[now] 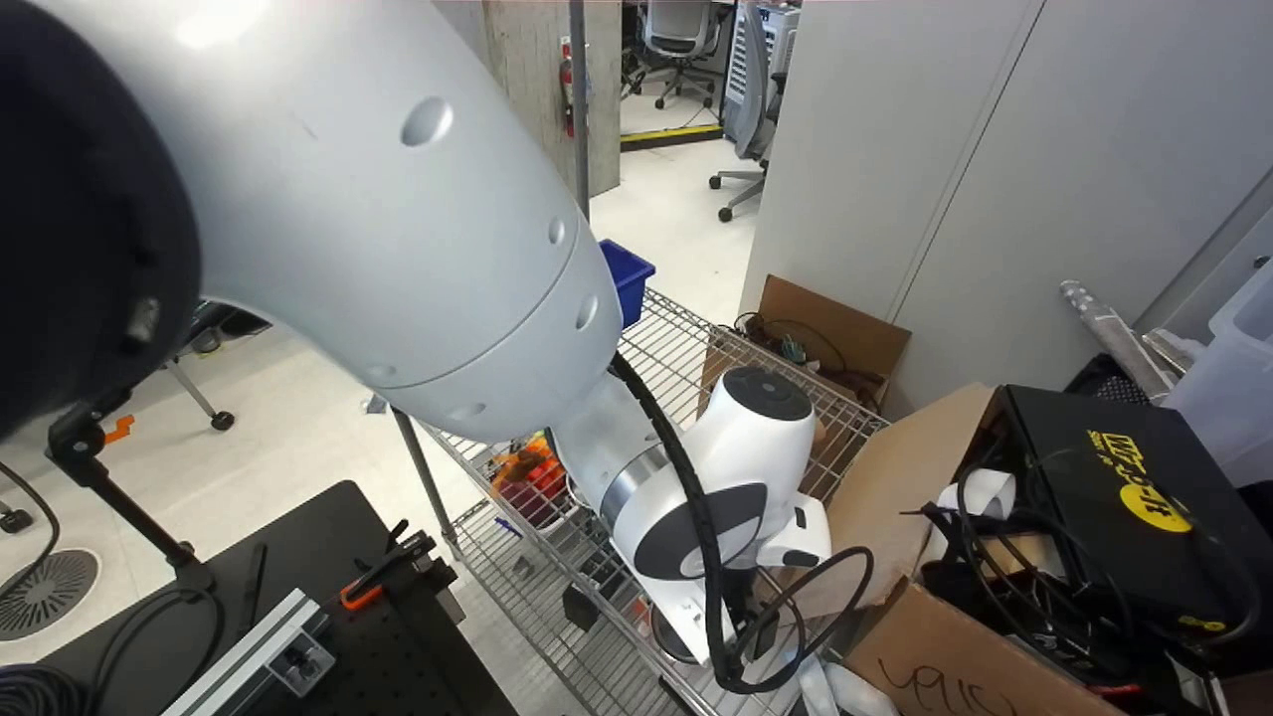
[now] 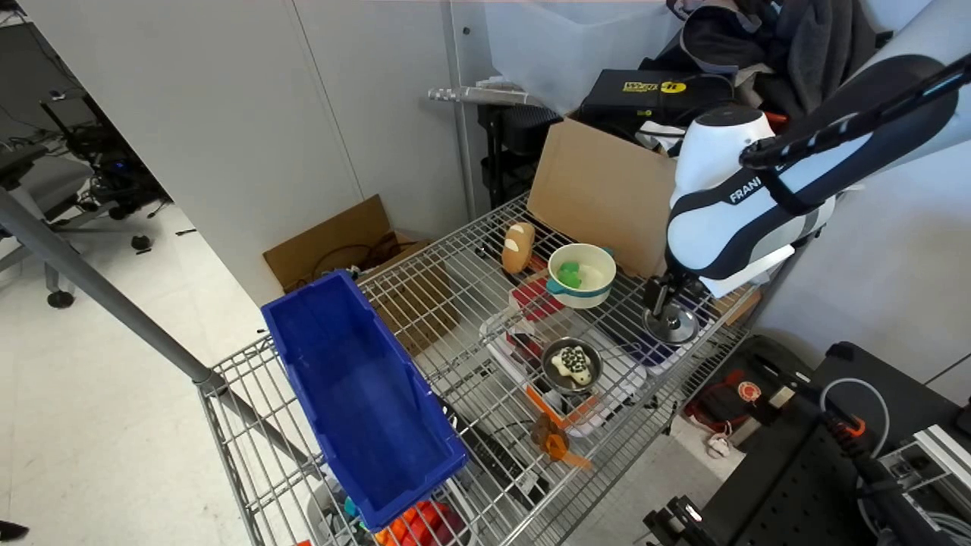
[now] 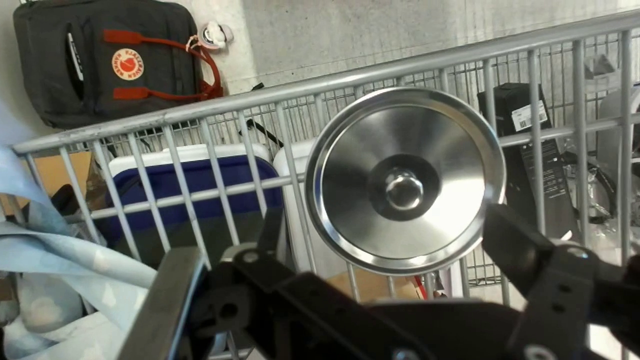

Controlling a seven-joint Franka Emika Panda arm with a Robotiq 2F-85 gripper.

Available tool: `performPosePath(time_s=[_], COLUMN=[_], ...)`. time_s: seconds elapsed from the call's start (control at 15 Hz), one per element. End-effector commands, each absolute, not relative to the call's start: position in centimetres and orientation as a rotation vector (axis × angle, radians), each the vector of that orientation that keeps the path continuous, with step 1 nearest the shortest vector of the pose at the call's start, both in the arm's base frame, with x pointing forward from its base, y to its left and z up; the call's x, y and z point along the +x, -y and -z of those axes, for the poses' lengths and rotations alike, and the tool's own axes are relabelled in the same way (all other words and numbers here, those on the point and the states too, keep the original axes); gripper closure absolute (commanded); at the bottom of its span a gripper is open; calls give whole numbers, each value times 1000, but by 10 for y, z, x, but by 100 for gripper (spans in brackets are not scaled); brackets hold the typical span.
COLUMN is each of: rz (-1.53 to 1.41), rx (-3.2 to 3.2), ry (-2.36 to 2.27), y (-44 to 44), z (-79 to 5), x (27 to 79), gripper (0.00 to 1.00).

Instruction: Cover the pot with the silver lid

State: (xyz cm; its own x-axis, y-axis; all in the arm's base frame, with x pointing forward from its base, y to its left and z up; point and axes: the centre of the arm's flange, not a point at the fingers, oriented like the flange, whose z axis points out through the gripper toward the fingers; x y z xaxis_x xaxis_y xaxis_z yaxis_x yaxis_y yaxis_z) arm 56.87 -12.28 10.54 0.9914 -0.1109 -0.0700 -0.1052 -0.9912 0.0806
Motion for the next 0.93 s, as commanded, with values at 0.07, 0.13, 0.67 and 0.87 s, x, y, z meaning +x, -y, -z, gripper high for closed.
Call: performPosePath(time_s=[0.07, 0.13, 0.67, 0.87], rz=[124, 129, 154, 169], rx=[3056, 3057, 3063, 3060], ry=[174, 174, 174, 181], y=[120, 120, 116, 116], z=[-92, -91, -89, -88], x=[579, 580, 578, 578], gripper=[0, 0, 51, 73])
